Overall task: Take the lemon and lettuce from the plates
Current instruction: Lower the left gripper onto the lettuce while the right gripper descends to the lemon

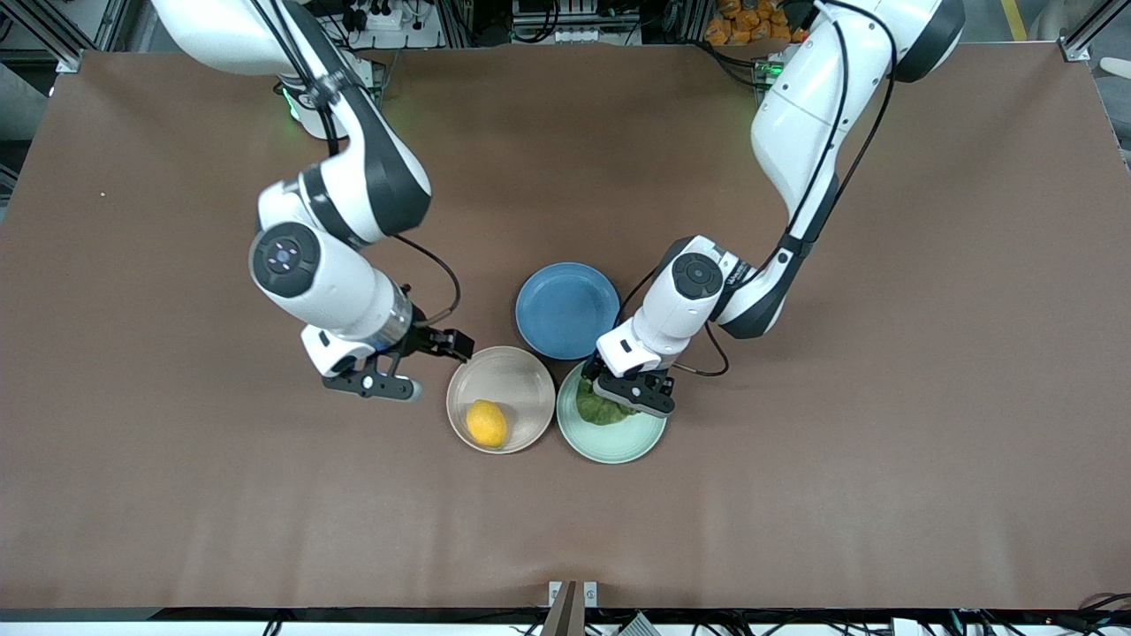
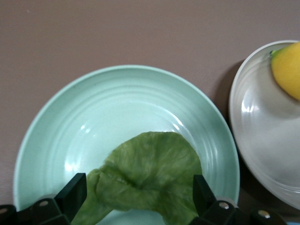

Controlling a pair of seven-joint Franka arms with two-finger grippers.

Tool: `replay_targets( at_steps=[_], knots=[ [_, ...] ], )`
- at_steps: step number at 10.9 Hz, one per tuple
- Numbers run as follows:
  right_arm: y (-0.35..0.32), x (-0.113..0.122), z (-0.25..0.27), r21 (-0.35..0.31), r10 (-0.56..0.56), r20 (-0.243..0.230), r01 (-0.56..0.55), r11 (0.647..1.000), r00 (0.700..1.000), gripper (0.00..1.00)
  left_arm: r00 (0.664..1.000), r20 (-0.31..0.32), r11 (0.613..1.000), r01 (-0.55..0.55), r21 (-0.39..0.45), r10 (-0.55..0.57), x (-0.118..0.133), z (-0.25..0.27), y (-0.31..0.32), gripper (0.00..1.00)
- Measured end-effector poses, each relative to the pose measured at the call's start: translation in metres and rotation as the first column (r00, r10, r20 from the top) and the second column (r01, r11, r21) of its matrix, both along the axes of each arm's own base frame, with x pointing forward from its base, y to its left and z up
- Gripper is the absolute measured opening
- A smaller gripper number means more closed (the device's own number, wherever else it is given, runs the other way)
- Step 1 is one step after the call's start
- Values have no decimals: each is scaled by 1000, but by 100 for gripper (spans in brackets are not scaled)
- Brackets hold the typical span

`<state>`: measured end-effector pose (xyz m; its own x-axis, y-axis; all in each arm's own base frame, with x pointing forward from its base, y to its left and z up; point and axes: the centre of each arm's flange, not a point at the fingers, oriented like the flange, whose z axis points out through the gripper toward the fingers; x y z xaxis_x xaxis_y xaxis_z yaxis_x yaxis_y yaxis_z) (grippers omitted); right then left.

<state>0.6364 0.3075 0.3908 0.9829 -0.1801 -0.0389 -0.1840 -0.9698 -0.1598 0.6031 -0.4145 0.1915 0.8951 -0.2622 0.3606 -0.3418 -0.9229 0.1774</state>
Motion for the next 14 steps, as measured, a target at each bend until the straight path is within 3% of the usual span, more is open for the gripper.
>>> replay_targets(
  at_steps=[5, 6, 8, 12, 14],
  knots=[
    [24, 9, -61, 1, -40, 27, 40, 999, 999, 100, 1000, 17, 999, 12, 30, -12, -5, -25, -3, 100],
    [25, 10, -72, 0, -42, 30, 42, 999, 999, 100, 1000, 20, 999, 12, 33, -12, -5, -24, -2, 95],
    [32, 11, -92, 3, -41, 47, 41, 999, 998, 100, 1000, 31, 999, 5, 38, -6, 1, -22, 2, 68],
    [47, 7, -120, 1, -29, 56, 29, 1000, 998, 100, 999, 39, 999, 10, 40, -11, 1, -19, 0, 58],
    [44, 13, -132, 10, -43, 94, 42, 999, 995, 100, 999, 41, 999, 8, 41, -10, 2, -19, 1, 57]
  ],
)
